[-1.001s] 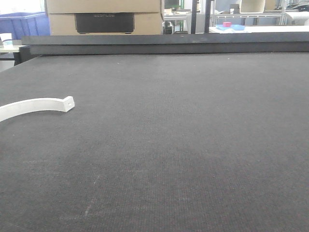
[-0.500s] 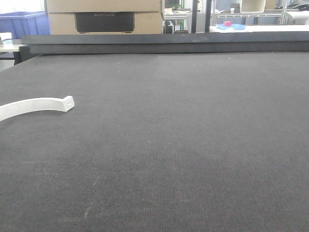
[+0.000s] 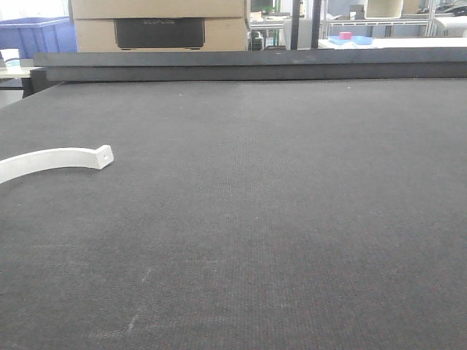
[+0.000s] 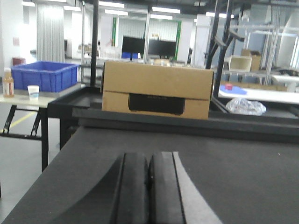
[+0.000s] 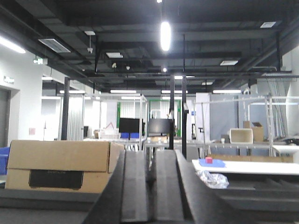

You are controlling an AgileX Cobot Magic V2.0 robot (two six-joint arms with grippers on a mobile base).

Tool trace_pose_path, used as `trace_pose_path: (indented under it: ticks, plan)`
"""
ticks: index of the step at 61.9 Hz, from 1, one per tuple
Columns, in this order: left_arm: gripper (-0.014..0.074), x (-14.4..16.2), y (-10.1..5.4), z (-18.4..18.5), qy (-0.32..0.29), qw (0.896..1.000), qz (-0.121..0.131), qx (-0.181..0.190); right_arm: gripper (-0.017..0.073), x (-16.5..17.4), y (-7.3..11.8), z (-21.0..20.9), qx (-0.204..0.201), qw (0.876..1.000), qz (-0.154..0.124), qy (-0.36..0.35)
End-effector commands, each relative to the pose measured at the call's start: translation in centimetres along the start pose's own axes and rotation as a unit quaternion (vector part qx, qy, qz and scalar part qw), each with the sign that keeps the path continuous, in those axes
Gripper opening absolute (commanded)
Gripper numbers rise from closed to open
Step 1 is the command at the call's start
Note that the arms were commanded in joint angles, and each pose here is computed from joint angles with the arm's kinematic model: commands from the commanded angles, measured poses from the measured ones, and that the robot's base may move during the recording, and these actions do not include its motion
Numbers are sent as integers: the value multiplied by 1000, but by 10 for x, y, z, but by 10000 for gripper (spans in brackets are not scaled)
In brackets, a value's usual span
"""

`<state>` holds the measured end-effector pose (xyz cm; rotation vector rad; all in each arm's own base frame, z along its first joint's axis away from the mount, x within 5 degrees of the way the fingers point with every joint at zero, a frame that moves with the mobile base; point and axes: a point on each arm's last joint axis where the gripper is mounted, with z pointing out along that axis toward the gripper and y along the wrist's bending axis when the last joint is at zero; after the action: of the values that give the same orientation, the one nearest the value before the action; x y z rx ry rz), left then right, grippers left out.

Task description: Grab PVC pipe and place in blue bin

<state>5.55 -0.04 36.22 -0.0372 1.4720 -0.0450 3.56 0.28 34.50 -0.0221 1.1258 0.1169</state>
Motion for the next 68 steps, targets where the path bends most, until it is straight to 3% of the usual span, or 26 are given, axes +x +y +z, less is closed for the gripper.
trace_pose_path:
  ticks: [1,14,24,32,46,52,58,68]
  plan:
    - [-111,-23,-1,10,31,999,6,-4,-167,-13,1,13,-1,999,2,44]
    - [-111,-49,0,49,145,989,26,-18,-167,-25,3,52,-1,981,2,192]
    - [-111,-41,1,88,262,965,21,-22,-167,-5,3,86,1,955,3,296]
    - [-111,-20,1,112,328,944,10,-18,-167,28,2,104,3,911,3,412]
    - [-111,13,-1,149,405,914,-16,-10,-167,101,0,119,9,787,7,617]
    - [-111,23,-2,158,424,905,-32,-6,-167,121,-1,121,10,749,7,663]
    - [-111,33,-3,165,443,896,-41,-4,-167,138,-2,124,12,723,8,691]
    - [-111,48,-3,169,468,883,-44,-6,-167,157,0,126,13,691,23,722]
